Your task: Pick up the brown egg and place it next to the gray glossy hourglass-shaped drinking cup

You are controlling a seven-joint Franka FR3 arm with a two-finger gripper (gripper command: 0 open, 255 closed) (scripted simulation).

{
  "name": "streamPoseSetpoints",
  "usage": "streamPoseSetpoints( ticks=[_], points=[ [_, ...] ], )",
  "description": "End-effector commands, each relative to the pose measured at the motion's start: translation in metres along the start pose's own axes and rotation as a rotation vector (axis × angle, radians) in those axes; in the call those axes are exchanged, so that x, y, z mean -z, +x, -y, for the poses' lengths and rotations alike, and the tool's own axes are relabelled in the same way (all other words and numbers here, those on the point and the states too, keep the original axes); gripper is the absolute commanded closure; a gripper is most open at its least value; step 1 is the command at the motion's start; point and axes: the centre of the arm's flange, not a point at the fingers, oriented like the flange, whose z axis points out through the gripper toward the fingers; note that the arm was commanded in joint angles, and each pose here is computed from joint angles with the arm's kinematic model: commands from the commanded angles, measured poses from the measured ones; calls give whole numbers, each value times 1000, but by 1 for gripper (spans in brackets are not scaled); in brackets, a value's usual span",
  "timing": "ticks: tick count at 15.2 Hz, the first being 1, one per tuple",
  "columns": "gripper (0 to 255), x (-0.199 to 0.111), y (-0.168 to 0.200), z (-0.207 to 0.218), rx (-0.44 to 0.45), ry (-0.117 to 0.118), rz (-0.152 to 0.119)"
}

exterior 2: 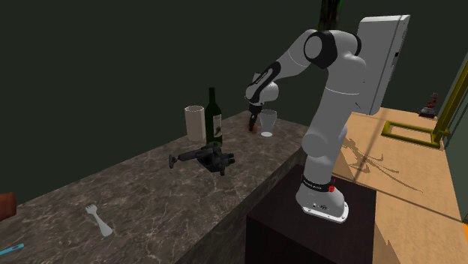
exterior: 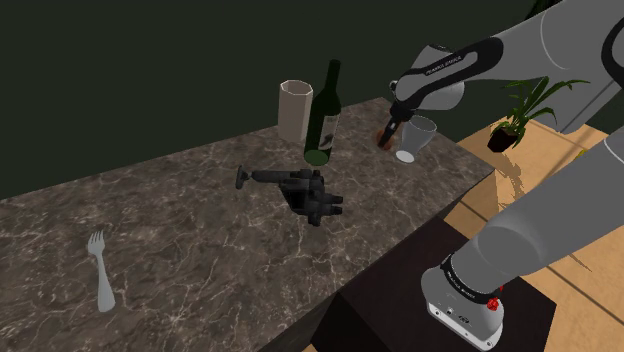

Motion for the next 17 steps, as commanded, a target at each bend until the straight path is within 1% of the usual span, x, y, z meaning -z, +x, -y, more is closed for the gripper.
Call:
streamPoseSetpoints(
  ticks=[1, 5, 9, 17],
  points=[
    [0, -1, -1, 0, -1, 2, 2],
    [0, -1, -1, 0, -1, 2, 2],
    [0, 49, -1, 0, -1, 2, 2],
    [0, 49, -1, 0, -1, 2, 2]
  ],
)
